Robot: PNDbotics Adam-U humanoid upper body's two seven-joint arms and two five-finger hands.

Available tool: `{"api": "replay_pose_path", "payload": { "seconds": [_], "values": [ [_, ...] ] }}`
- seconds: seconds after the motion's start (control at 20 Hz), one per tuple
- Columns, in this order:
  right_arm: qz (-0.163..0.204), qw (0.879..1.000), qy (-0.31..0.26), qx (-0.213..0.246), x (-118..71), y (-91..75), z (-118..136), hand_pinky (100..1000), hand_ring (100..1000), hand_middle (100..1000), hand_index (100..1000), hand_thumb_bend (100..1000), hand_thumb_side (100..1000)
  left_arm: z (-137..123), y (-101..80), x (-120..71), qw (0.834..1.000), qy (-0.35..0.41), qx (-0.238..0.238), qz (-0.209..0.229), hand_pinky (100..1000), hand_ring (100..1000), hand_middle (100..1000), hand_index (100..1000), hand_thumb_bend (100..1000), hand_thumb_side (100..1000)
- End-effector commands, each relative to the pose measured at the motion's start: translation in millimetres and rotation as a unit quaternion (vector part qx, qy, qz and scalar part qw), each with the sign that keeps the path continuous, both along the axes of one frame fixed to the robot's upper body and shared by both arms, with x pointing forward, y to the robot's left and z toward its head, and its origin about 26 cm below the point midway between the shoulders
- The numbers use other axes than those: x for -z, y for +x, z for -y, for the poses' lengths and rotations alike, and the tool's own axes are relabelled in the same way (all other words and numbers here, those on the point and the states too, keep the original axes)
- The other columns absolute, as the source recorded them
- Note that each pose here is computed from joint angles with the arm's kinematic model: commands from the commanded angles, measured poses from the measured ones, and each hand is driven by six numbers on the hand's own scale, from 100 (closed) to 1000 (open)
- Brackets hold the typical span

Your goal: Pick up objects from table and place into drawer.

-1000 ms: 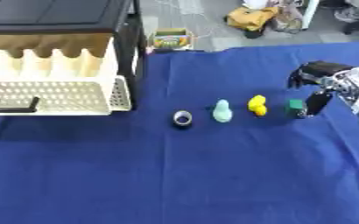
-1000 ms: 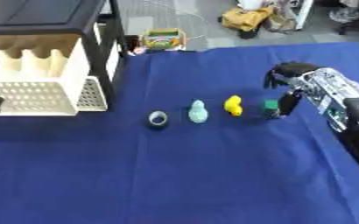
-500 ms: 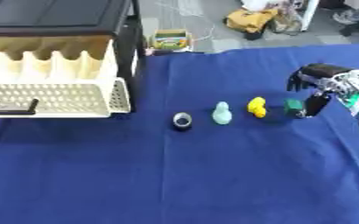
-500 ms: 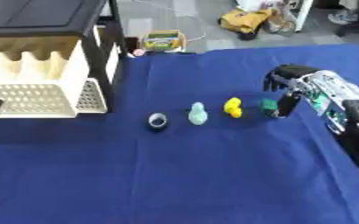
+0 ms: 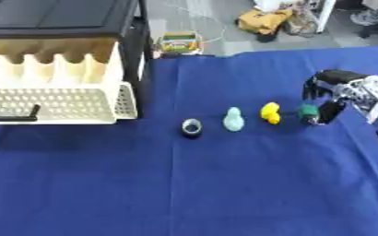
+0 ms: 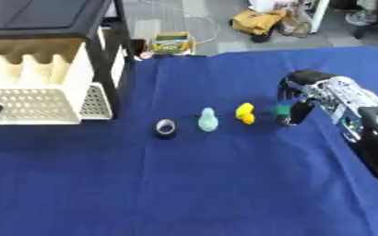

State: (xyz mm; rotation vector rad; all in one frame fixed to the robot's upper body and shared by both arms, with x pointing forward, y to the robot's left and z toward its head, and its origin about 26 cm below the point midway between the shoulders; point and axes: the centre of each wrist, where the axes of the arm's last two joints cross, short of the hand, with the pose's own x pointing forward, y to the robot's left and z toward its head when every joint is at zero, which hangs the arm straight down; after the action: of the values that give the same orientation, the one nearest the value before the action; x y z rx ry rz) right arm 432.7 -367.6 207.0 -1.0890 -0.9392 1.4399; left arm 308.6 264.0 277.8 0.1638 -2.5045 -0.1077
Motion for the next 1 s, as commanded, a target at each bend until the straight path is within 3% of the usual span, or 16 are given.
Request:
{"api": "replay_pose_path", "payload": {
  "seconds": [0.05,0.75,1.0],
  "values": [
    [0.019,1.0,-0.003,0.008,-13.6,-0.7,5.9,601,689,564,667,426,174,-2.6,-3.0,-8.0,1.0,0.003,-0.001,0.014,164,100,106,741,152,1000],
    [0.012,1.0,0.012,0.021,-9.5,-0.1,8.7,542,657,539,633,228,147,-3.5,-3.1,-6.4,1.0,0.001,0.002,0.012,164,100,106,740,153,1000],
    [0.012,0.999,0.019,0.023,-10.2,0.0,8.5,521,635,513,600,207,140,-3.7,-3.1,-6.3,1.0,-0.001,0.003,0.013,164,100,106,734,154,1000]
  ]
}}
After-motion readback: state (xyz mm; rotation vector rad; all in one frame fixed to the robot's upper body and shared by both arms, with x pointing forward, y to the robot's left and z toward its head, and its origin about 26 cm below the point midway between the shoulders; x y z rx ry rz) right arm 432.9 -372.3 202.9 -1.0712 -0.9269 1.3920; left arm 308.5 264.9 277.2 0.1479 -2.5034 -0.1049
